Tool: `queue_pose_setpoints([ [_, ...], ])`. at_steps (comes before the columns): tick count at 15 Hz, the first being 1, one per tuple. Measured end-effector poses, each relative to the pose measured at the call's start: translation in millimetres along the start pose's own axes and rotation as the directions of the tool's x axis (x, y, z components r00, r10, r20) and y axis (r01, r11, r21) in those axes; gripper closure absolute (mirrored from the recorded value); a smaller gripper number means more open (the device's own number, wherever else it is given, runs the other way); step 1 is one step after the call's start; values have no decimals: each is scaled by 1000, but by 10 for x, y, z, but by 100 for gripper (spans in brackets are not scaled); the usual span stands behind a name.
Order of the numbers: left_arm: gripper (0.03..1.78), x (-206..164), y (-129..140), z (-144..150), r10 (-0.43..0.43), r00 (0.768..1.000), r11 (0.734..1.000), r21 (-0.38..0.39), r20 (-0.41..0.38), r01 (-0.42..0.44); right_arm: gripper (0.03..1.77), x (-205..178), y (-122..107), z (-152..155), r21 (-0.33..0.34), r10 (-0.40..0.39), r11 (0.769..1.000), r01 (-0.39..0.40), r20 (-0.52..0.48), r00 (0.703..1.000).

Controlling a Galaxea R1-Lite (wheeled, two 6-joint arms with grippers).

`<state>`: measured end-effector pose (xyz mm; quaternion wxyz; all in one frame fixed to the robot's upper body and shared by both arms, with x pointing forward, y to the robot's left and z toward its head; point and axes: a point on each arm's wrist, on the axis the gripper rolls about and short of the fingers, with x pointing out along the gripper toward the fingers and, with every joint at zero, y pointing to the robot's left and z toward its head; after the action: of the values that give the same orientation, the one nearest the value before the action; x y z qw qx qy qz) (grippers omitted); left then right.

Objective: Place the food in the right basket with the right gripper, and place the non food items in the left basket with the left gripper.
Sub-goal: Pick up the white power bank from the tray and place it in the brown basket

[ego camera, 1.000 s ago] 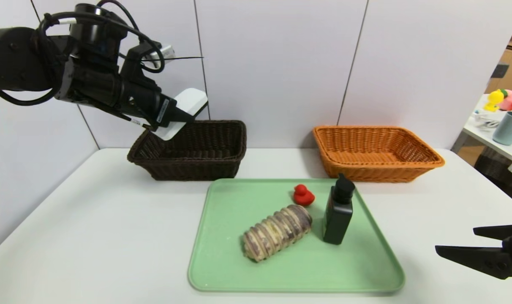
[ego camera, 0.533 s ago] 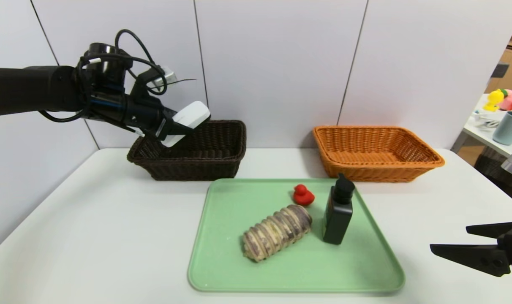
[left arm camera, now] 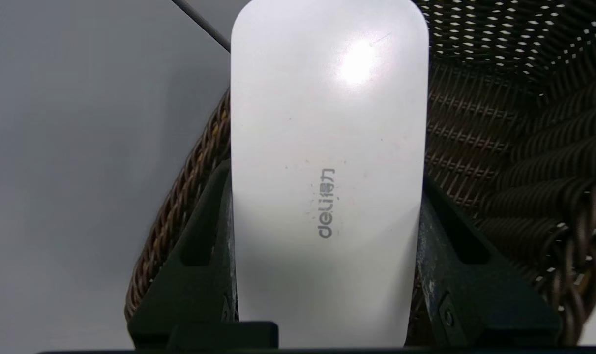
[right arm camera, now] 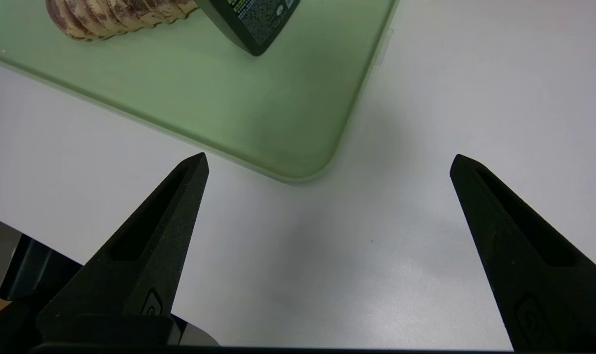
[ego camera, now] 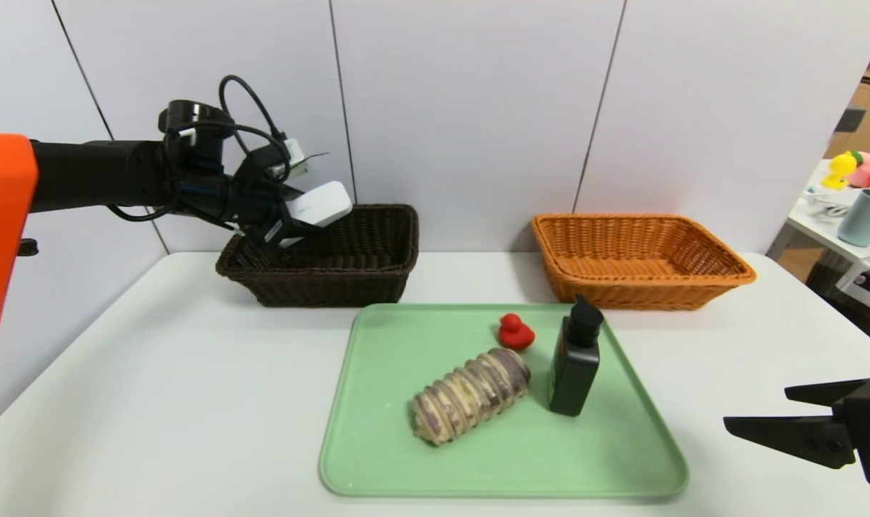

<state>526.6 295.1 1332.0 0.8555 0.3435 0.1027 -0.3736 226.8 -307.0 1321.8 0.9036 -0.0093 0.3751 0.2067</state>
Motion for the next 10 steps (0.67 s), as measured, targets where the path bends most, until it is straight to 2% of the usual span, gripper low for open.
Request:
queue_pose_setpoints([
  [5,81,203,70,-100,34,998,996,82,-47,-30,10,67,-17,16,5,4,1000,-4,-24,1000],
  [10,81,363,32,-237,5,997,997,72,-76,0,10,130,-31,18,11,9,1000,-9,-50,999],
])
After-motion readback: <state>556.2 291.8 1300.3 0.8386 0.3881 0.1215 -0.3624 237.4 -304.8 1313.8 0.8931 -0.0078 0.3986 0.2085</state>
